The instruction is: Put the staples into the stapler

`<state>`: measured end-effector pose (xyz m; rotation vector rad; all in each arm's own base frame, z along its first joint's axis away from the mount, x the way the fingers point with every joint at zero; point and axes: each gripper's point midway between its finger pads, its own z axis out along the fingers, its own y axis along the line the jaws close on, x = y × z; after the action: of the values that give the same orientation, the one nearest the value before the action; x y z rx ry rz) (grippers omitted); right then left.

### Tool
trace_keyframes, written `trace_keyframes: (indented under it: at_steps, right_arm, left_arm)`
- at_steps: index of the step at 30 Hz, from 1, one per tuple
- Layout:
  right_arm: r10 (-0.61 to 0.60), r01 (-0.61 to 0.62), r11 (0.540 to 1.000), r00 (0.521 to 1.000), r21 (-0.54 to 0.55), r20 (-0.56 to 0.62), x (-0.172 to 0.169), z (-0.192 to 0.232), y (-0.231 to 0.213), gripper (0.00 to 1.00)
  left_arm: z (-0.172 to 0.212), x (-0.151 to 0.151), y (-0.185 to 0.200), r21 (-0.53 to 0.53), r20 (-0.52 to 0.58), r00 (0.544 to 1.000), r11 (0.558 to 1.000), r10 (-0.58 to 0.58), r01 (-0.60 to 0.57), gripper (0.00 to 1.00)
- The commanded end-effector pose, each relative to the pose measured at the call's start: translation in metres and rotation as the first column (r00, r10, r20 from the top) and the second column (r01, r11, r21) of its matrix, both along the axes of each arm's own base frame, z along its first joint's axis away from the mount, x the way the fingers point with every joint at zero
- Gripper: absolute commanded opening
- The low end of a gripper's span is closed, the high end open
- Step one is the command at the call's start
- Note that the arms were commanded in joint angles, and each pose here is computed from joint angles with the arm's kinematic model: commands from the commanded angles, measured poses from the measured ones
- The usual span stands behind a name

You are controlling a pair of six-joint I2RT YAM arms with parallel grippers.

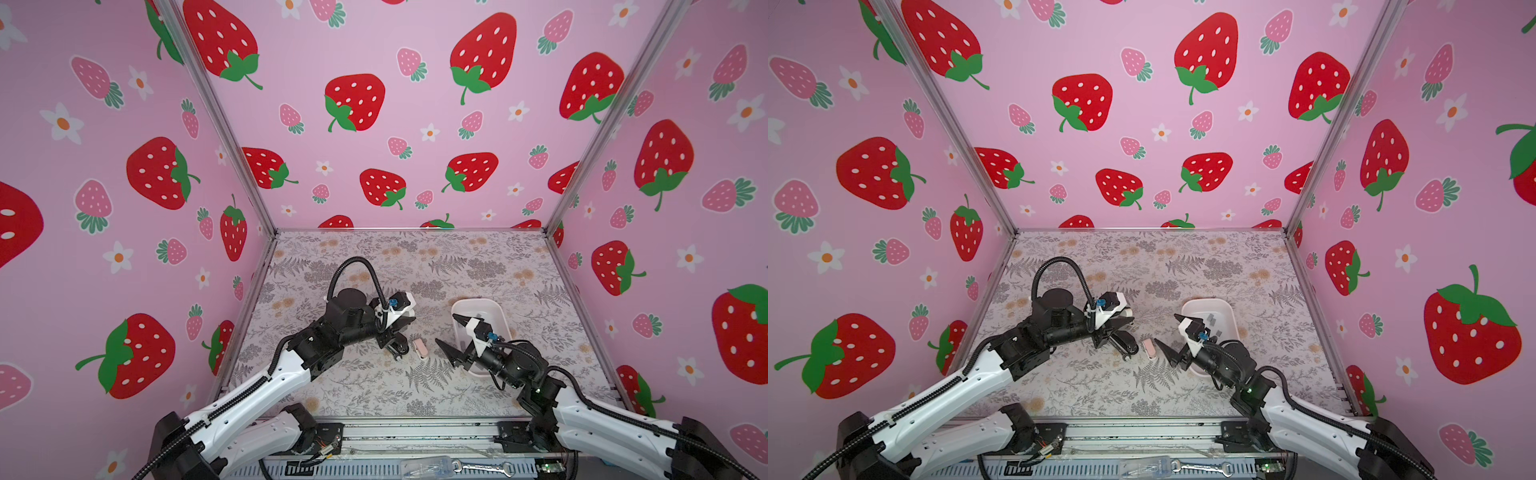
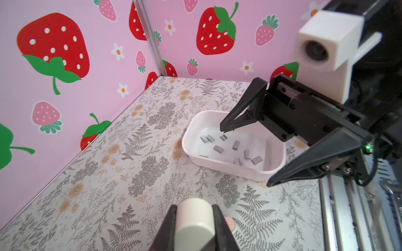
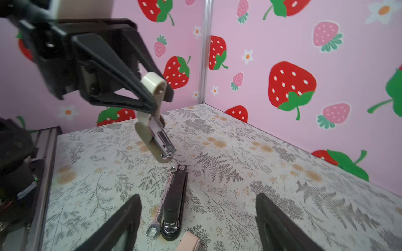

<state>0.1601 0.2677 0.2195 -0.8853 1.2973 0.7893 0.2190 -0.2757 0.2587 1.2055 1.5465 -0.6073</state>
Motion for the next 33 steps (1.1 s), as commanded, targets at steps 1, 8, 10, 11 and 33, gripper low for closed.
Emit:
trace_keyframes:
  at_steps: [1,8,10,11,33]
  right_arm:
    - [0.224,-0.223,0.975,0.967,-0.015,0.125,-0.037,0.013,0.014,0.85]
    - [0.331,-0.328,0.944,0.941,-0.046,0.074,-0.044,0.013,0.035,0.84]
    - [0.351,-0.349,0.936,0.934,-0.051,0.058,-0.045,0.011,0.04,0.84]
    - [0.365,-0.363,0.931,0.93,-0.048,0.05,-0.046,0.012,0.043,0.84]
    - [0.405,-0.405,0.914,0.914,-0.023,0.015,-0.054,0.016,0.079,0.45]
  left_arm:
    - [0.009,-0.027,-0.008,-0.035,0.017,0.987,0.987,-0.158,0.158,0.0]
    - [0.01,-0.053,-0.013,-0.036,0.029,0.957,0.956,-0.29,0.291,0.0]
    - [0.009,-0.06,-0.015,-0.033,0.034,0.947,0.946,-0.32,0.322,0.0]
    - [0.01,-0.062,-0.016,-0.031,0.037,0.944,0.943,-0.329,0.33,0.0]
    - [0.012,-0.083,-0.02,-0.014,0.078,0.909,0.912,-0.409,0.411,0.0]
